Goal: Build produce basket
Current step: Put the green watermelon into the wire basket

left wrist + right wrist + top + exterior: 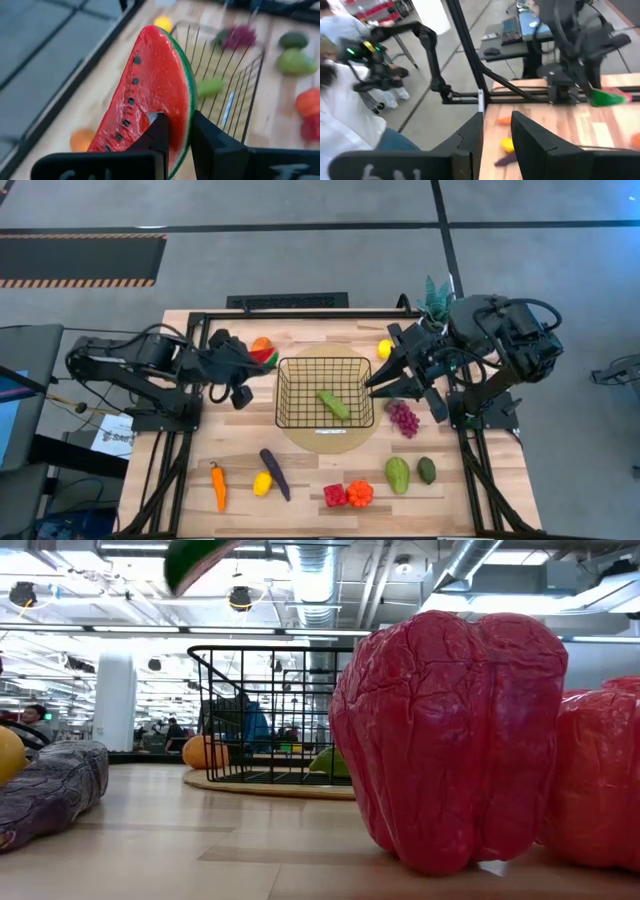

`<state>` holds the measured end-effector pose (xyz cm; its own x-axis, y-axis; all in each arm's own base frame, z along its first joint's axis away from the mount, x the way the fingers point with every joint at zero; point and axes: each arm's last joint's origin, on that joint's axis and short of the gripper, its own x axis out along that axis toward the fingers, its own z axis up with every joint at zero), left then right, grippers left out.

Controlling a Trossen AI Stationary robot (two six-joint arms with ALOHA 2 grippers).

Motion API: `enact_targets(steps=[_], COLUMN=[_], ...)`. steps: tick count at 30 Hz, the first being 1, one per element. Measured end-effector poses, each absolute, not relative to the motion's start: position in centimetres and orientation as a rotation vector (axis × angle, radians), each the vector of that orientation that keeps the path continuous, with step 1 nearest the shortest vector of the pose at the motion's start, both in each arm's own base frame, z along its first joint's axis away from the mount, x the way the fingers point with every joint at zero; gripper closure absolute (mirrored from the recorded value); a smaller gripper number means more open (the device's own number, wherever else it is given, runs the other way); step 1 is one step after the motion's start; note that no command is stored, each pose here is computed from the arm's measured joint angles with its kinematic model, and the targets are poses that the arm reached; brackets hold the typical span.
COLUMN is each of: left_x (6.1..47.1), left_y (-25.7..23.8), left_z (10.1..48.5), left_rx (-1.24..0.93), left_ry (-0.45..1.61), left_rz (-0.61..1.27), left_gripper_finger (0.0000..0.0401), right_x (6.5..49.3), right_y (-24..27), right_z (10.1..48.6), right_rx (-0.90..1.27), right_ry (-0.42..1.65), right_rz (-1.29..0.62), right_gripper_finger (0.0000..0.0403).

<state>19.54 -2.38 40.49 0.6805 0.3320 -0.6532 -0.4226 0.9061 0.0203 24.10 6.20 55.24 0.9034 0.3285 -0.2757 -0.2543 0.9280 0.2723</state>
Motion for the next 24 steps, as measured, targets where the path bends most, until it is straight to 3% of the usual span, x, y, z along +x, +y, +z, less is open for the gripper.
enact_targets(steps=[9,18,24], left_x=[23.0,30.0,33.4], left_y=[-2.5,-2.6,-1.7], left_z=[40.8,36.6,31.9], left_rx=[-0.1,-0.059,0.023], left_ry=[0.596,0.702,0.89], left_rz=[0.321,0.134,0.023], left_gripper_finger=[0.0379,0.0379,0.0379], right_x=[22.3,18.6,16.5], right_y=[3.5,1.7,1.4], right_z=[54.7,54.6,55.1], right_rx=[0.18,0.122,0.124], right_ry=[0.406,0.469,0.436], right_rz=[0.103,-0.199,-0.228], right_gripper_finger=[0.0393,0.0398,0.04])
